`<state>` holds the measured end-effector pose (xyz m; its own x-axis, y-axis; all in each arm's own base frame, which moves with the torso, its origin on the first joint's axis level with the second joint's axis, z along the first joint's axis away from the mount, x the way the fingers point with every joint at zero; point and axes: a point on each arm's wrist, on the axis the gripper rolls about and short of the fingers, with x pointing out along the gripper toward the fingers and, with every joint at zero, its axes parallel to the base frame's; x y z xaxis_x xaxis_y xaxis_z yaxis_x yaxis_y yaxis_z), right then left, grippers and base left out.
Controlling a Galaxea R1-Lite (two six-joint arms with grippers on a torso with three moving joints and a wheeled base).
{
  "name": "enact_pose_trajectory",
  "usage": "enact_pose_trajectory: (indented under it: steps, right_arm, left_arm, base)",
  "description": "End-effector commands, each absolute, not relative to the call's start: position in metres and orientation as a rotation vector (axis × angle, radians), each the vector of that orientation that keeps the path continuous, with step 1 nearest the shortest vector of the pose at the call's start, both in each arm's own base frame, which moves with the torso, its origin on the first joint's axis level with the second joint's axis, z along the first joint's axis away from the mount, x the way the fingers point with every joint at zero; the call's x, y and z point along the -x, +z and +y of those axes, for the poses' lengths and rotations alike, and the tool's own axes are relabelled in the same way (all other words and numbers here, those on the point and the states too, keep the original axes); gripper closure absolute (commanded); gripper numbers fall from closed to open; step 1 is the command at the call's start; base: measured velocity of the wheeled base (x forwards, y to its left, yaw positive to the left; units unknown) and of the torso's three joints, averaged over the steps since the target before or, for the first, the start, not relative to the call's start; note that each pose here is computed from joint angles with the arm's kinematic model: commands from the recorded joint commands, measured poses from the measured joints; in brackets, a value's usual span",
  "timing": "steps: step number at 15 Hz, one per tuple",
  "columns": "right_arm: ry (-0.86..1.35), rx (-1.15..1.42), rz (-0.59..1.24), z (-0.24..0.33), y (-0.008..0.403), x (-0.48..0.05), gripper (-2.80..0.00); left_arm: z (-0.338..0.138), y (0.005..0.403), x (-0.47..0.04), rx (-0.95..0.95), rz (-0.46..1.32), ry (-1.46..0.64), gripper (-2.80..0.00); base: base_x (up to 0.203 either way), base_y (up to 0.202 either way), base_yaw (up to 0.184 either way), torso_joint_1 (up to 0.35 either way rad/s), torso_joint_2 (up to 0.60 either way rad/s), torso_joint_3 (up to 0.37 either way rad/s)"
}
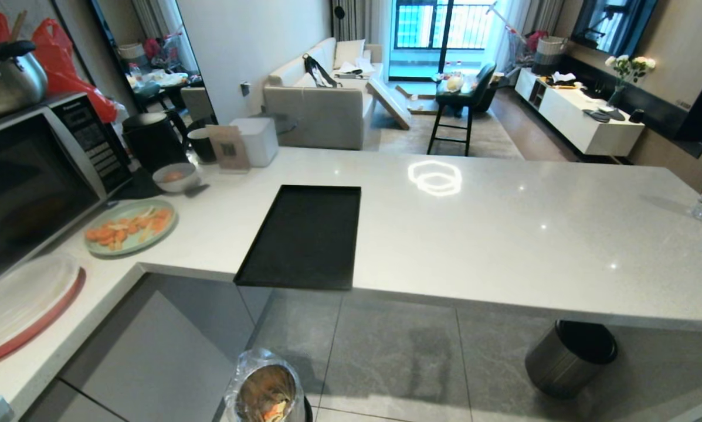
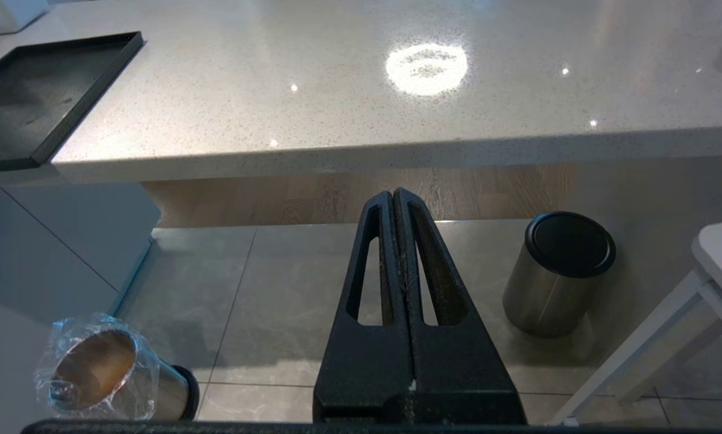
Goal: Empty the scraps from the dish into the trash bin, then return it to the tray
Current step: Move the bowl over the trash can
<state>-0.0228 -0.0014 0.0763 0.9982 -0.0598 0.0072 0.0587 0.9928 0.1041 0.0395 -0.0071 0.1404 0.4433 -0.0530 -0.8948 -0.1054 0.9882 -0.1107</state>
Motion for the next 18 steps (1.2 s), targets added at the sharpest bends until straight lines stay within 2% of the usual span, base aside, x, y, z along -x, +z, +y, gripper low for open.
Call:
enact_pose_trajectory:
  steps: [1,13,18]
  right_arm:
    - [-0.059,-0.105,-0.010,-0.0014,0.0766,0.0228,0.00]
    - [-0.059,-0.104,-0.009,-0.0014,0.0763,0.0227,0.00]
    - [-0.059,-0.104,-0.009,-0.0014,0.0763,0.0227,0.00]
  left_arm:
    - [-0.0070,0.1393,-0.0392,0.158,1.121,0.036,0.00]
    - [-0.0077,0.1355,-0.0382,0.146,1.136,0.019,0.00]
    - [-0.0075,0.1353,-0.0374,0.147,1.134,0.018,0.00]
  base:
    - [0.000,0.000,0.000,-0.125,0.34,0.189]
    - [0.000,0.000,0.000,-0.134,0.35,0.211]
    - [0.000,0.000,0.000,-0.171,0.50,0.321]
